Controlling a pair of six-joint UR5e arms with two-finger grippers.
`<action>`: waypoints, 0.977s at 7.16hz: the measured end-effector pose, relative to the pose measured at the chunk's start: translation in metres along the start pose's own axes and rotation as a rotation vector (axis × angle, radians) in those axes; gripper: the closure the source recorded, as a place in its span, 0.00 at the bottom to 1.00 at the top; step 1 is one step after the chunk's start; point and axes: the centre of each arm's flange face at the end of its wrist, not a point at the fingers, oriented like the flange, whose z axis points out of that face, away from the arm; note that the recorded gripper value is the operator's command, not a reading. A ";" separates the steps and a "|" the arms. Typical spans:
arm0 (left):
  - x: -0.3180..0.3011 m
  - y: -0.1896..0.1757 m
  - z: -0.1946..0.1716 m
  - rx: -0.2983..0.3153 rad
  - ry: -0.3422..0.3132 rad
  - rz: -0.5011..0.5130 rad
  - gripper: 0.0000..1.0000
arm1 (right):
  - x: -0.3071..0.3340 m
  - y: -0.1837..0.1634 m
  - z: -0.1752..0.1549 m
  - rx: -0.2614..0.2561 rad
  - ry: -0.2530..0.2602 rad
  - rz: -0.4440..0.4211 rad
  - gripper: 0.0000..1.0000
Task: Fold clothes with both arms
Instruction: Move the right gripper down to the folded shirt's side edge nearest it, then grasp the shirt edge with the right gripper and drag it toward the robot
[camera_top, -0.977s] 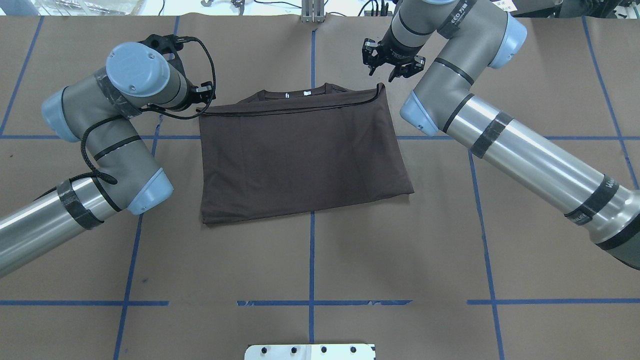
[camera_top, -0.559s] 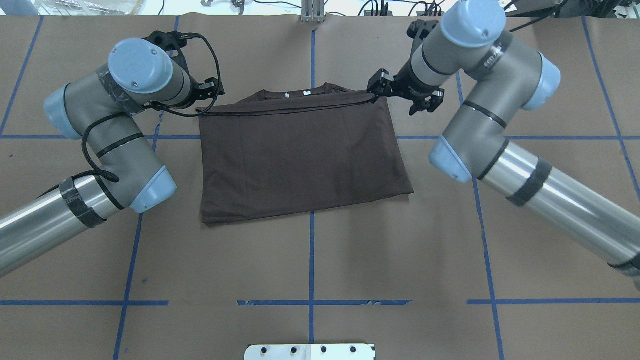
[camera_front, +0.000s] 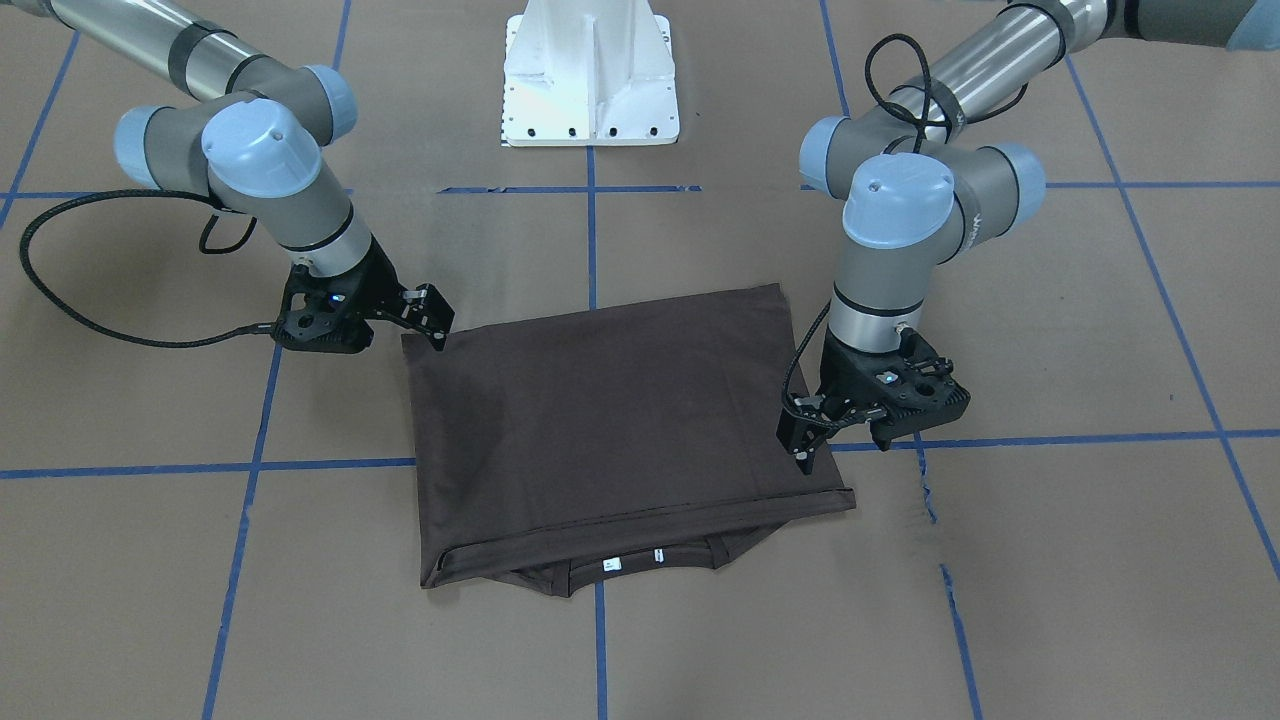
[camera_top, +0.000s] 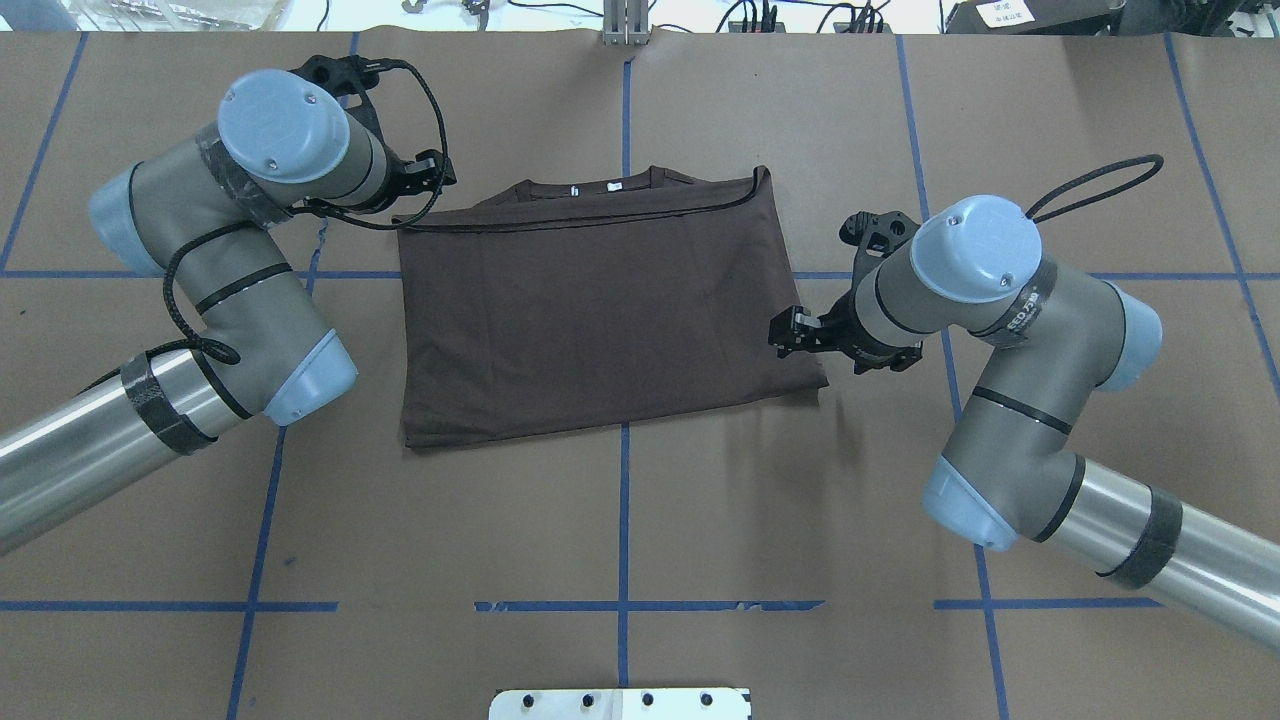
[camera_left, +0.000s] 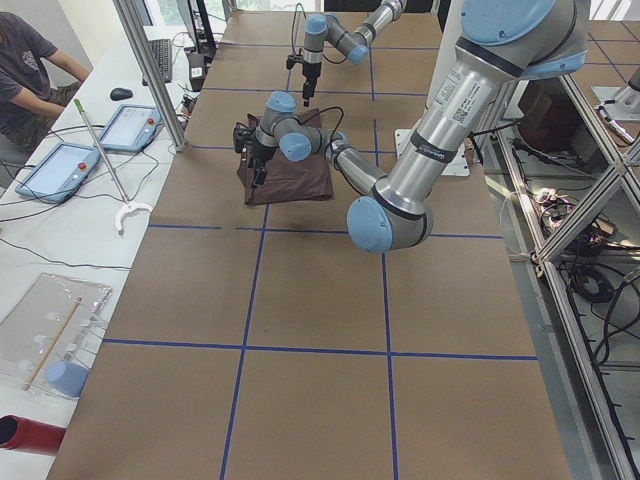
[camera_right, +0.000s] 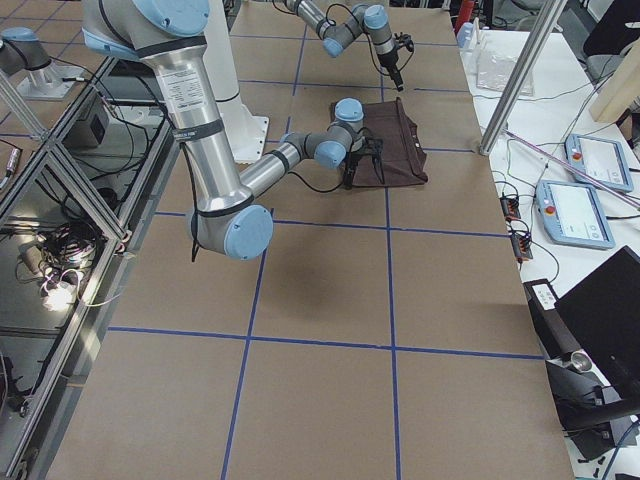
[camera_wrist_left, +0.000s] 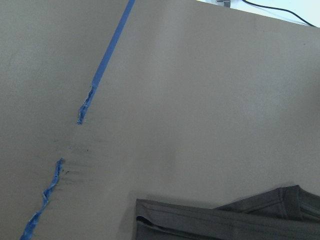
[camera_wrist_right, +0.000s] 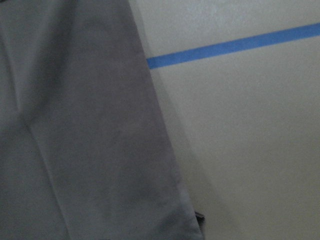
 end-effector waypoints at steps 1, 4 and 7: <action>0.001 0.000 -0.002 0.001 0.004 0.000 0.00 | 0.000 0.004 0.012 -0.008 0.016 -0.008 0.25; 0.000 0.000 -0.005 0.004 0.009 0.002 0.00 | -0.003 -0.001 0.024 -0.002 0.032 -0.014 1.00; -0.001 0.001 -0.005 0.004 0.009 0.002 0.00 | -0.007 0.001 0.020 -0.011 0.020 -0.018 1.00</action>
